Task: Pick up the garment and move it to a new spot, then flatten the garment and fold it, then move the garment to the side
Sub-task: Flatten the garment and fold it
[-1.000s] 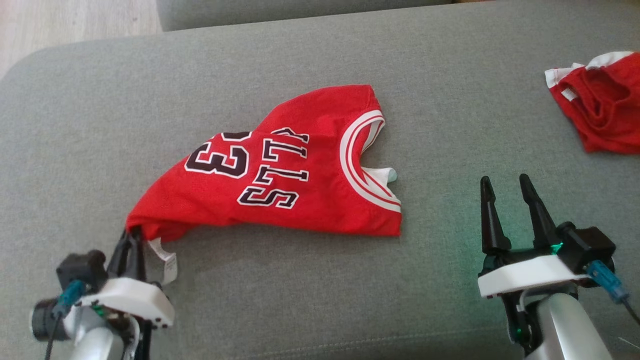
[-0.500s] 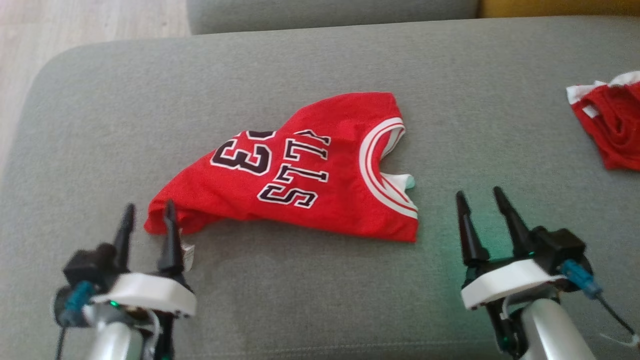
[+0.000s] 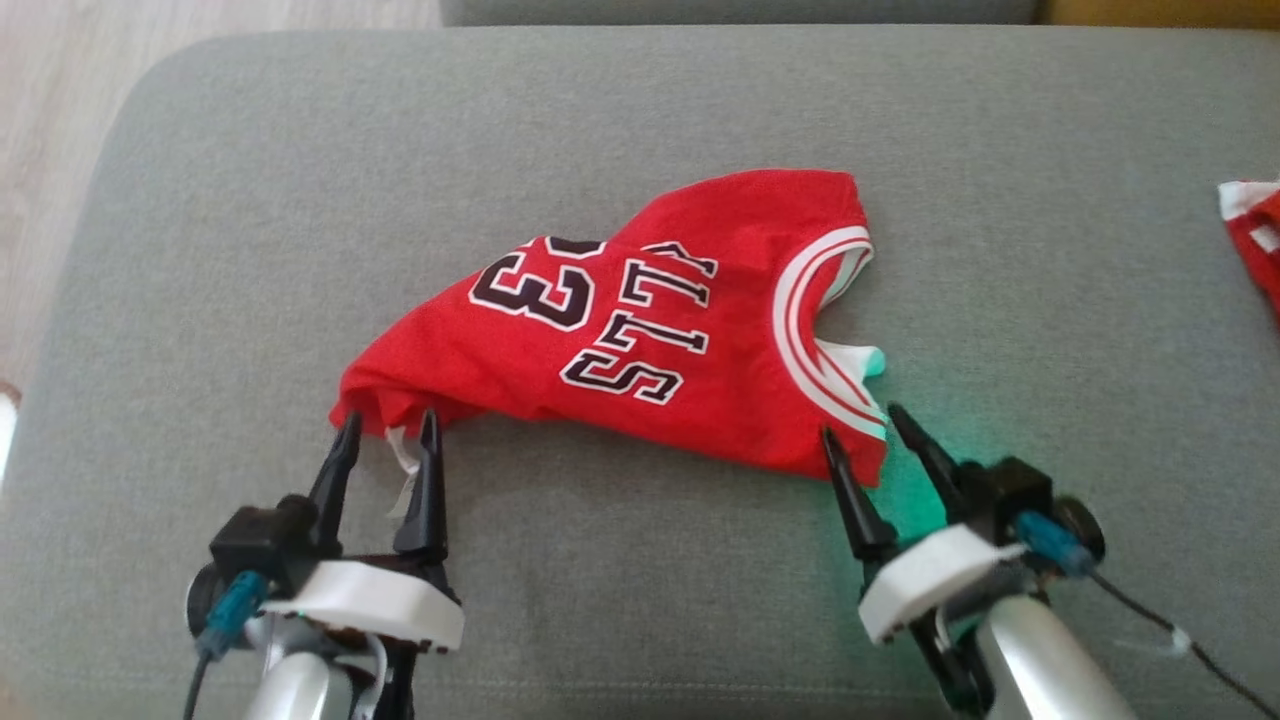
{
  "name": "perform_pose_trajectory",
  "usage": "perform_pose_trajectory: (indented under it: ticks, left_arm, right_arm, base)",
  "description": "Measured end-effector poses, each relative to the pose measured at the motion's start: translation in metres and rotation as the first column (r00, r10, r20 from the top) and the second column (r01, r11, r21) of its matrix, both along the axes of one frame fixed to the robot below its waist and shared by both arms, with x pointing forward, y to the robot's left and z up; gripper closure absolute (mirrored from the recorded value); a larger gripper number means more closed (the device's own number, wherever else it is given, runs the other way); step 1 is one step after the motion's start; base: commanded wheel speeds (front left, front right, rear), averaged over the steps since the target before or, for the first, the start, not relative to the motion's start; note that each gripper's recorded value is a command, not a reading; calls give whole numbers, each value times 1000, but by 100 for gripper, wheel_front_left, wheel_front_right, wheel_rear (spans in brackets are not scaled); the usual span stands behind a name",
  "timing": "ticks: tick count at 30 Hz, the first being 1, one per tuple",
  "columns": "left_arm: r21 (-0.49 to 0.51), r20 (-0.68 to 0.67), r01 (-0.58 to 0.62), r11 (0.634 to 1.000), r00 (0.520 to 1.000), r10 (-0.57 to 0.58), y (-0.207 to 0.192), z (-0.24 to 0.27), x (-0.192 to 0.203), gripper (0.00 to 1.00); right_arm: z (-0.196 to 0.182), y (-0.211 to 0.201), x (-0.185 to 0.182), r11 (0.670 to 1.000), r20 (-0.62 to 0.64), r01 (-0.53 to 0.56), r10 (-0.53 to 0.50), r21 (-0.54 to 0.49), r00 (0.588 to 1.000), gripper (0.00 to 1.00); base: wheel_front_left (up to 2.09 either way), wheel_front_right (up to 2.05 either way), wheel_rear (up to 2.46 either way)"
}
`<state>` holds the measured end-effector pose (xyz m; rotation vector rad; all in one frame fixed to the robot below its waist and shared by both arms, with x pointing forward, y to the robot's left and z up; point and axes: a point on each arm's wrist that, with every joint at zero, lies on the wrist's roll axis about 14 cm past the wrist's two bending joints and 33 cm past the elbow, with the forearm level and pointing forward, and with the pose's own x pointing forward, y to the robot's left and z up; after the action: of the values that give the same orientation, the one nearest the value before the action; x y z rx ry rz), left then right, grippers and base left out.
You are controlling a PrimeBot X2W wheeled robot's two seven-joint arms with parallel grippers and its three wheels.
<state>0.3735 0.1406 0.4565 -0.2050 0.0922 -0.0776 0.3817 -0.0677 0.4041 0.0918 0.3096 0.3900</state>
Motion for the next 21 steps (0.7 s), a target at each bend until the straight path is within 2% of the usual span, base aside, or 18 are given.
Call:
perform_pose_trajectory:
  ticks: [7, 12, 13, 14, 16, 17, 21]
  left_arm:
    - [-6, -3, 0, 1000, 1000, 0, -2, -1, -1, 0]
    - [-5, 5, -5, 1000, 1000, 5, 0, 1, -1, 0]
    - [-4, 9, -8, 1000, 1000, 8, 1, 3, -1, 0]
    - [-4, 12, -11, 1000, 1000, 11, 2, 3, -1, 0]
    - [-4, 15, -16, 1000, 1000, 16, 3, 5, -2, 0]
    - [-4, 18, -19, 1000, 1000, 19, 4, 6, -3, 0]
    - [-5, 30, -29, 1000, 999, 30, 7, 10, -5, 0]
  right_arm:
    - [-4, 22, 24, 991, 5, -102, 102, -86, 995, 0]
    - [-28, 36, 20, 973, -112, -189, 175, -133, 978, 0]
    - [-32, 37, 19, 970, -132, -201, 183, -138, 974, 5]
    - [-33, 38, 19, 967, -140, -211, 191, -143, 972, 35]
    - [-30, 40, 22, 965, -134, -222, 204, -140, 970, 86]
    - [-25, 41, 25, 967, -120, -220, 205, -130, 971, 100]
    - [4, 48, 41, 975, -11, -209, 208, -82, 978, 100]
  base:
    - [0, 0, 0]
    - [0, 0, 0]
    - [0, 0, 0]
    - [0, 0, 0]
    - [0, 0, 0]
    - [0, 0, 0]
    - [0, 0, 0]
